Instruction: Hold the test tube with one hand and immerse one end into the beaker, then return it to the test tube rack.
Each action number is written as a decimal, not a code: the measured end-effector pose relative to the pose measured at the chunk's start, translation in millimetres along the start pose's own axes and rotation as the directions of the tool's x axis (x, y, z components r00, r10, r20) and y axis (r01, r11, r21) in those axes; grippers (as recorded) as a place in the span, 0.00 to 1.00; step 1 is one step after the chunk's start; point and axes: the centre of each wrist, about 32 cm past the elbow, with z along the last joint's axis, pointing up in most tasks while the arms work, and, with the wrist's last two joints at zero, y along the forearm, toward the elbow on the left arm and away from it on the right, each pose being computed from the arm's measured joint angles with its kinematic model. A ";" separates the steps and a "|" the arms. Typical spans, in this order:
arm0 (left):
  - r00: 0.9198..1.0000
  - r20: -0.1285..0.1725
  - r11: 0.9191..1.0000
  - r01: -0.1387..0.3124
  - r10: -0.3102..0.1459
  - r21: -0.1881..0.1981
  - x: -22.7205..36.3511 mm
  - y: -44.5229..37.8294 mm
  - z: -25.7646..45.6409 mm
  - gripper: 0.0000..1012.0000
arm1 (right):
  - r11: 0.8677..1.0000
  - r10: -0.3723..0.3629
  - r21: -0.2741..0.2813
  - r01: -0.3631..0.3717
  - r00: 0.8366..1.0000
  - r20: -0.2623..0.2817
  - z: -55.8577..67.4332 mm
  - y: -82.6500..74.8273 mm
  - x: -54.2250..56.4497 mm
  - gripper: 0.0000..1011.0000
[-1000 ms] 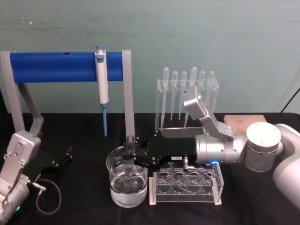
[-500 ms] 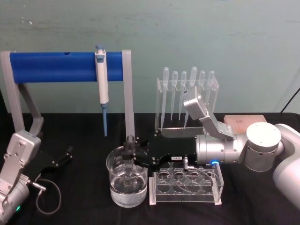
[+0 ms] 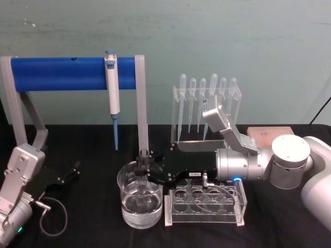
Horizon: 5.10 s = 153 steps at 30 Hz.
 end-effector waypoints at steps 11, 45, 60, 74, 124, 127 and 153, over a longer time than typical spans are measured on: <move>1.000 0.000 1.000 0.000 0.000 0.000 0.0 0.0 0.0 0.99 | 1.000 0.000 0.000 0.000 1.000 0.000 0.0 0.0 0.0 0.22; 1.000 0.000 1.000 0.000 0.000 0.000 0.0 0.0 0.0 0.99 | 1.000 0.000 0.000 0.000 1.000 0.000 0.0 0.0 0.0 0.22; 1.000 0.000 1.000 0.000 0.000 0.000 0.0 0.0 0.0 0.99 | 1.000 0.000 0.000 0.000 1.000 0.000 0.0 0.0 0.0 0.22; 1.000 0.000 1.000 0.000 0.000 0.000 0.0 0.0 0.0 0.99 | 1.000 0.000 0.000 0.000 1.000 0.000 0.0 0.0 0.0 0.22; 1.000 0.000 1.000 0.000 0.000 0.000 0.0 0.0 0.0 0.99 | 0.993 -0.108 0.056 0.102 0.987 0.117 100.4 -88.0 -48.9 0.22; 1.000 0.000 1.000 0.000 0.000 0.000 0.0 0.0 0.0 0.99 | 0.991 -0.127 0.046 0.123 0.986 0.111 97.7 -97.8 -57.6 0.22; 1.000 0.000 1.000 0.000 0.000 0.000 0.0 0.0 0.0 0.99 | 0.985 -0.171 0.034 0.169 0.983 0.071 50.2 -104.7 -57.1 0.22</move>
